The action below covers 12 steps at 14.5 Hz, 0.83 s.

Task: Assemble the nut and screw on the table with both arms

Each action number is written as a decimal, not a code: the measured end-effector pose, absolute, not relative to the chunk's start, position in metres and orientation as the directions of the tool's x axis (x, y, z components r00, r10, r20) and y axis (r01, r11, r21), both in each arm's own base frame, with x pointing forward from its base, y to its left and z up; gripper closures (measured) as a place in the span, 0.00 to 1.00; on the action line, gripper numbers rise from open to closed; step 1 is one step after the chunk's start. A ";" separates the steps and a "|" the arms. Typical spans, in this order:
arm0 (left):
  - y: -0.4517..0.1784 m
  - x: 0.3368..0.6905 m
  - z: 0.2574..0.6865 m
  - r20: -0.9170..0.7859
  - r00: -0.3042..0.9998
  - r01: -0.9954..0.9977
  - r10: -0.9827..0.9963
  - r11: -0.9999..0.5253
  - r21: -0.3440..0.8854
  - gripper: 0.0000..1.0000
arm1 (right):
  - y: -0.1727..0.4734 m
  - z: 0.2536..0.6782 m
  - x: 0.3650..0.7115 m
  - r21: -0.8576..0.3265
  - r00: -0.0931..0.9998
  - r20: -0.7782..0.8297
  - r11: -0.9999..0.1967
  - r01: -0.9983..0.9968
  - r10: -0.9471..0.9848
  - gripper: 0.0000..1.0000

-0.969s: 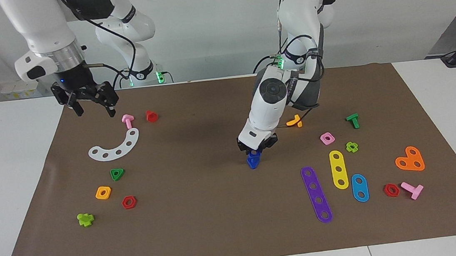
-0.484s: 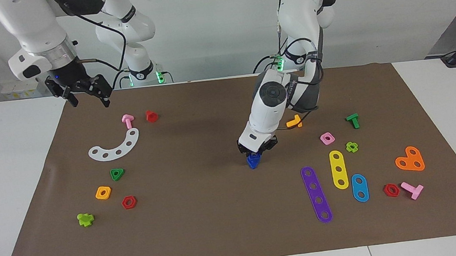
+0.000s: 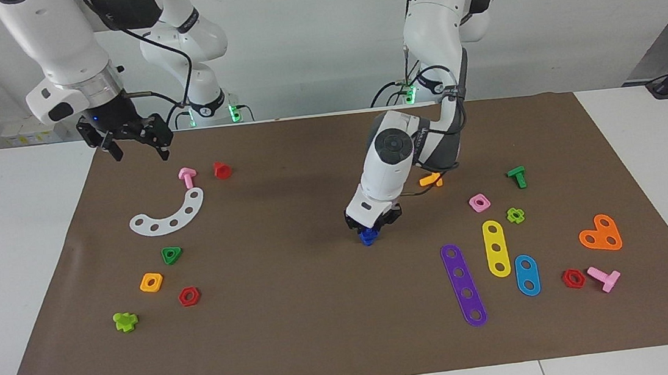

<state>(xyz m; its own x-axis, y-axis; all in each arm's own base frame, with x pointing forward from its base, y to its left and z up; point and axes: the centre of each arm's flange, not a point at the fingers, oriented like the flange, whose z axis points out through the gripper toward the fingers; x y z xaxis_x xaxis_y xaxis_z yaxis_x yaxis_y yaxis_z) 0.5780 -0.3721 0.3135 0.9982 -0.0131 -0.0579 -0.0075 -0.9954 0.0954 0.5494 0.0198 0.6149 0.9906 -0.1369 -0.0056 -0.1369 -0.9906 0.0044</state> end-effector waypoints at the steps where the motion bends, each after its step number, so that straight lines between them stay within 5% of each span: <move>1: -0.372 0.578 0.309 -0.058 0.998 -0.009 -0.015 -0.996 0.092 0.52 | 0.020 0.615 0.549 0.005 0.991 -0.005 -0.991 -0.137 -0.137 0.00; 4: -0.372 0.579 0.309 -0.041 0.999 -0.021 -0.025 -0.997 0.080 0.46 | 0.020 0.621 0.549 0.005 0.991 -0.006 -0.991 -0.137 -0.137 0.00; 8: -0.367 0.584 0.311 -0.036 0.999 -0.021 -0.023 -0.998 0.067 0.03 | 0.018 0.620 0.550 0.005 0.990 -0.008 -0.990 -0.139 -0.139 0.00; 12: -0.323 0.623 0.358 -0.083 0.995 0.052 0.049 -0.998 0.040 0.00 | 0.010 0.620 0.550 0.005 0.988 -0.008 -0.988 -0.155 -0.155 0.00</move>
<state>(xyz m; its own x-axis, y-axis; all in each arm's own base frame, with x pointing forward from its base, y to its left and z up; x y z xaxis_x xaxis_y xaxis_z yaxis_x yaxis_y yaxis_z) 0.6231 -0.3232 0.3578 0.9954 0.0487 -0.0831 0.0521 -0.9978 0.0401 0.5502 0.0097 0.6197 0.9879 -0.1548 -0.0085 -0.1547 -0.9879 0.0051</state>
